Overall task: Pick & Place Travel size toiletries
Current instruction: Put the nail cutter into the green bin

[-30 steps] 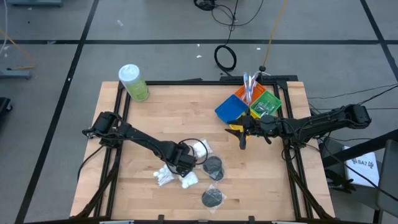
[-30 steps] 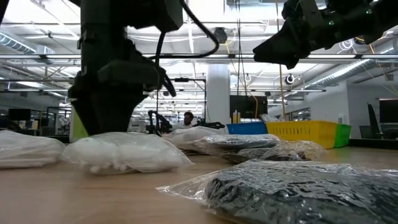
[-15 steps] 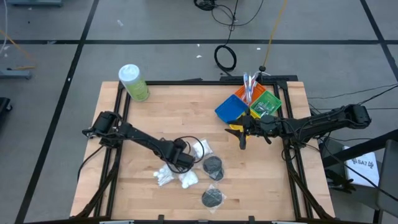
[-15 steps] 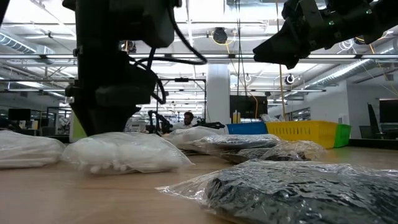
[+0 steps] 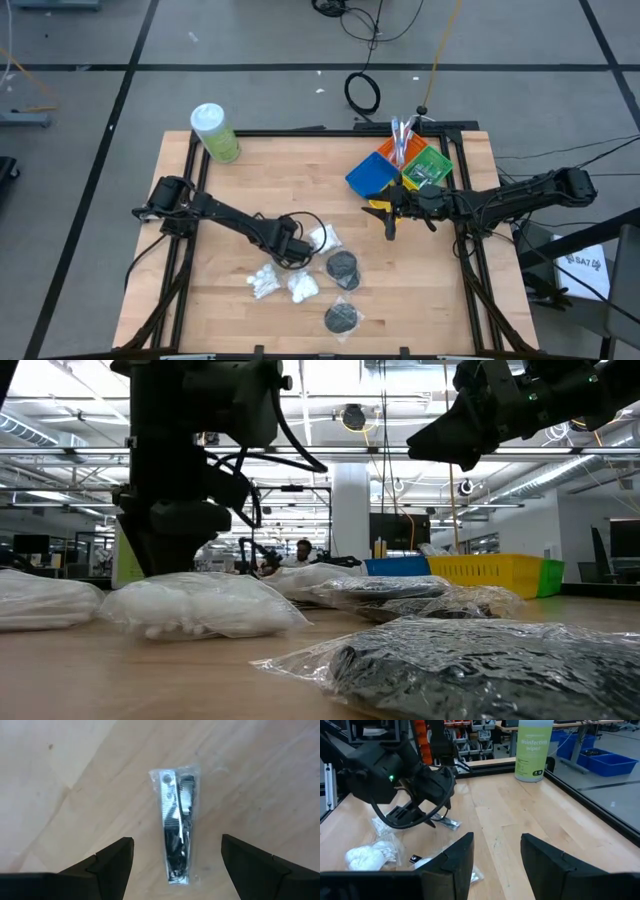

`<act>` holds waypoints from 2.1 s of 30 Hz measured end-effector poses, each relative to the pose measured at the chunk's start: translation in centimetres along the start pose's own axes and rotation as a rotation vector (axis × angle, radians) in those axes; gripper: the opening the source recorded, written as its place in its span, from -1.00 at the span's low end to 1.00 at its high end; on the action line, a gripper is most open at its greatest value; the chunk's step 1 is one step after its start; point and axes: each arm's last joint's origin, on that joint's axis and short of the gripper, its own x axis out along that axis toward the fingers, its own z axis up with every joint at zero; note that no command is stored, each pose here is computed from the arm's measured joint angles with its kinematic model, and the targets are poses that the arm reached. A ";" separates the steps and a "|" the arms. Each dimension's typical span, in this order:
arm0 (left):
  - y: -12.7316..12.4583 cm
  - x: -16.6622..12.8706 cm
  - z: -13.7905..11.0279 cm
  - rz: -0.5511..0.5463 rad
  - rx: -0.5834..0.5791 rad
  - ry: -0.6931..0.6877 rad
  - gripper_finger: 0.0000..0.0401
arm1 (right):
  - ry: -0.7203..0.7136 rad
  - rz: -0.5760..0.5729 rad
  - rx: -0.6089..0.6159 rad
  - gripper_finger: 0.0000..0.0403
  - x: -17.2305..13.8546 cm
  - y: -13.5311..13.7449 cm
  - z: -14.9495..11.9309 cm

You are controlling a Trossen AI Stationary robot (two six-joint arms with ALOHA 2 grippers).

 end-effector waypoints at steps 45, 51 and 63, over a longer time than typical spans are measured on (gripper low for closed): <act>0.3 2.8 0.8 -0.197 0.175 0.020 -0.82 | 0.031 0.207 0.002 -0.25 -0.1 0.6 -0.1; 0.2 2.2 0.6 -0.137 0.207 -0.102 -0.82 | 0.031 0.207 0.002 -0.25 -0.1 0.6 -0.1; 0.5 -5.2 1.4 0.070 0.363 -0.861 -0.82 | -0.062 0.008 0.051 -0.25 1.3 0.3 -0.1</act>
